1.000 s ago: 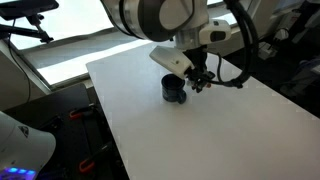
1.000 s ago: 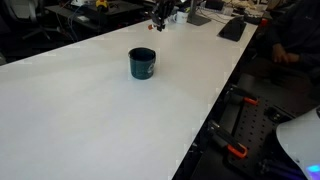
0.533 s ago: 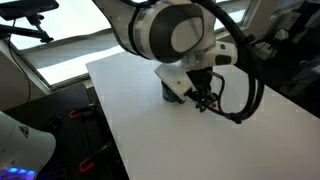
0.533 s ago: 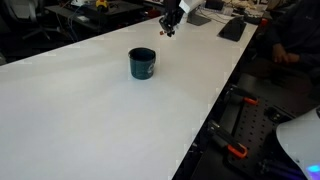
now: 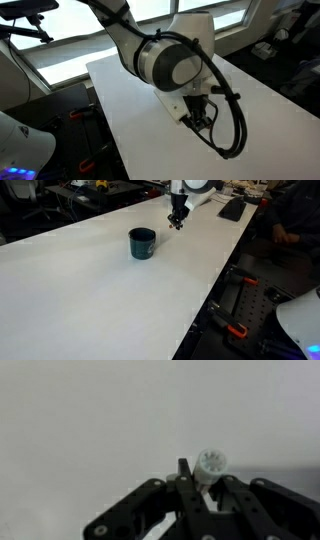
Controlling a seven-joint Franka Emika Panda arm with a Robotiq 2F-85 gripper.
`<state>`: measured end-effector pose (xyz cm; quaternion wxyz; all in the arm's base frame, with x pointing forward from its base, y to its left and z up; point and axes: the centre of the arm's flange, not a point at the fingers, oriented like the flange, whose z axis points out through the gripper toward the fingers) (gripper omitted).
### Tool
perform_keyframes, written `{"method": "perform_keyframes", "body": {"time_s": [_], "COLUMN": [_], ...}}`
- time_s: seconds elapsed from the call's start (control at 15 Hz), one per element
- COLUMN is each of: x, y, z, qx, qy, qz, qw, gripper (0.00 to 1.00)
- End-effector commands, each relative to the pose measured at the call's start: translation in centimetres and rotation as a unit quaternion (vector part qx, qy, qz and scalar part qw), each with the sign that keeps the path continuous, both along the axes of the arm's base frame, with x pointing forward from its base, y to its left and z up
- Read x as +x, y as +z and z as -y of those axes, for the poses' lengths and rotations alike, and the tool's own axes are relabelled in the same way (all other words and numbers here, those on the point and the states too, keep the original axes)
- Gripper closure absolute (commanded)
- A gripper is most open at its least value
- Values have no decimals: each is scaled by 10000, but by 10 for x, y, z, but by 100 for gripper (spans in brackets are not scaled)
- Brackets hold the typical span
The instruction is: Remove the marker from the cup
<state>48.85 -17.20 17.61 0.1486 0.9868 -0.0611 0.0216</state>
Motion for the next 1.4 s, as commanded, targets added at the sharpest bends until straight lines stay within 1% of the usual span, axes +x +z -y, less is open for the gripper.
{"method": "perform_keyframes", "body": {"time_s": [0.0,0.07,0.13,0.2,0.33,0.4,1.33], "x": [2,1,1,-4,-3,-2,-1], "y": [-20,-25,-27,-21,-26,-27,-26], "z": [3,4,2,5,5,4,5], "qx": [-53,-57,-77,-15,-36,-40,-51], "qy": [-62,-79,-100,-45,-35,-27,-29], "qz": [25,-16,-58,-129,-167,-168,-155], "qw": [10000,10000,9999,9999,9998,9998,9999], "gripper": [95,68,54,72,59,54,54]}}
